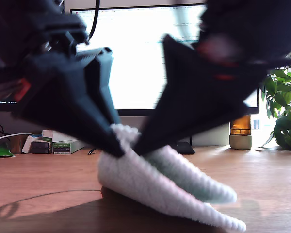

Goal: Fold the tea towel to a neat square and place it to the right

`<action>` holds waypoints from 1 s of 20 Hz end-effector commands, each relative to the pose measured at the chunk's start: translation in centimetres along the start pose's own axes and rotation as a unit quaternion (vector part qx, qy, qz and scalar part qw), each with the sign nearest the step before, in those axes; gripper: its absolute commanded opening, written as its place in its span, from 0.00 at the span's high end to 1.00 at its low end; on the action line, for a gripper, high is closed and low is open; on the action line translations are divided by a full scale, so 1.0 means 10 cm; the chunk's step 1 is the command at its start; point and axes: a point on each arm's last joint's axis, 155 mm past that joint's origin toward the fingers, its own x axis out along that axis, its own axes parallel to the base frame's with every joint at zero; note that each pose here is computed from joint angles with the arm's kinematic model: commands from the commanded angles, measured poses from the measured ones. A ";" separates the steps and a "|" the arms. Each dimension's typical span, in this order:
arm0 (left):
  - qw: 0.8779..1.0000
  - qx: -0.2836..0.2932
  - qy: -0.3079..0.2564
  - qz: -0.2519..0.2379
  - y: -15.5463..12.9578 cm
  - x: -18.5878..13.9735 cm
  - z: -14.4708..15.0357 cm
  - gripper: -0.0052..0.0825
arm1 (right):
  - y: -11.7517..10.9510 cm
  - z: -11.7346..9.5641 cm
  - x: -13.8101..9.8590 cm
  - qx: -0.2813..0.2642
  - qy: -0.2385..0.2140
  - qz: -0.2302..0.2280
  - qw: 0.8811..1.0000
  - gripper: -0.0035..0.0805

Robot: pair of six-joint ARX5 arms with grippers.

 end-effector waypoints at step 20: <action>0.999 -0.038 0.000 -0.010 0.00 -0.02 -0.10 0.97 | -0.08 -0.67 0.13 -0.027 0.136 -0.030 0.990 0.75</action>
